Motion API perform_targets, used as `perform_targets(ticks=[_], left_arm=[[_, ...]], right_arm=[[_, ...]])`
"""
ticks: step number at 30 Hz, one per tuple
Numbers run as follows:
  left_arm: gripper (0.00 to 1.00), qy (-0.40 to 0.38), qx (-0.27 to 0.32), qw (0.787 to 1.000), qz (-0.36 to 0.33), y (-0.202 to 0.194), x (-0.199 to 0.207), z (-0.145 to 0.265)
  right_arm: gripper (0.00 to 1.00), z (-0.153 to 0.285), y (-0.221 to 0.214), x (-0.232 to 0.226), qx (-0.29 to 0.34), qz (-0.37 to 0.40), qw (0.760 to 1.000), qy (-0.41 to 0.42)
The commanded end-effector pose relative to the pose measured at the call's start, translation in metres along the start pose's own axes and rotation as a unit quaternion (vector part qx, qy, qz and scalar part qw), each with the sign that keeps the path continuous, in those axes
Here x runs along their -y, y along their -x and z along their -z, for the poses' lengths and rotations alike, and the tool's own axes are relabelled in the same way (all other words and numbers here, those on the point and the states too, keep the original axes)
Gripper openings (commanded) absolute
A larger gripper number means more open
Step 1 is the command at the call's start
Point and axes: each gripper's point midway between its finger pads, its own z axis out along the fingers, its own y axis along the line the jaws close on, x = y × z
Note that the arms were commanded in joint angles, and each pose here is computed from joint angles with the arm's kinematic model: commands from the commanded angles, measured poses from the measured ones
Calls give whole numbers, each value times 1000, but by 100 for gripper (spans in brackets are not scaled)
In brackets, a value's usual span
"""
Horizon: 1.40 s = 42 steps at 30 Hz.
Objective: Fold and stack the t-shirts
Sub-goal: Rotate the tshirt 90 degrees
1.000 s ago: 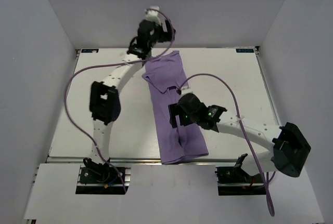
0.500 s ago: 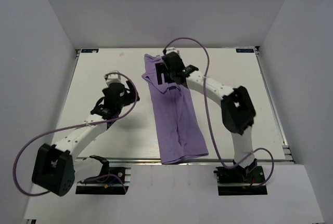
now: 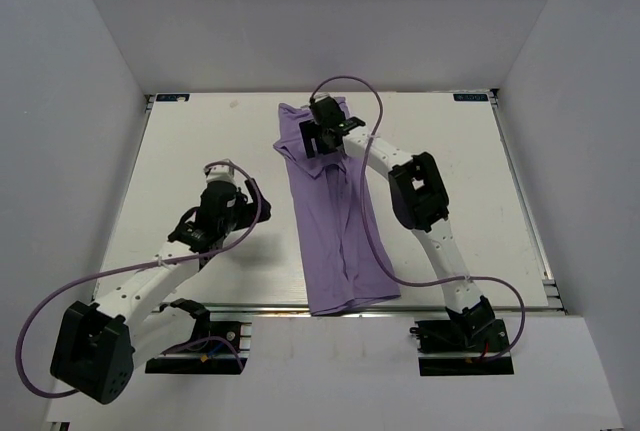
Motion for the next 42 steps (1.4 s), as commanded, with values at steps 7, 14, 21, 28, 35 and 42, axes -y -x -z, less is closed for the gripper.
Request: perform_targets(ticks=[7, 14, 21, 28, 35, 42], left_arm=[[100, -70, -64, 995, -30, -38, 15, -7], [100, -130, -119, 982, -69, -51, 40, -14], [100, -201, -215, 952, -84, -97, 65, 0], [100, -244, -239, 931, -130, -124, 83, 35], [100, -228, -278, 917, -175, -159, 78, 59], [100, -201, -318, 906, -194, -195, 70, 70]], right_arm=[[90, -24, -39, 83, -76, -93, 990, -70], [90, -19, -17, 88, -57, -111, 992, -33], [90, 77, 80, 57, 66, -82, 993, 58], [90, 170, 33, 67, 99, -115, 987, 43], [90, 241, -121, 74, -6, -169, 985, 39], [90, 285, -248, 47, -138, -190, 967, 103]])
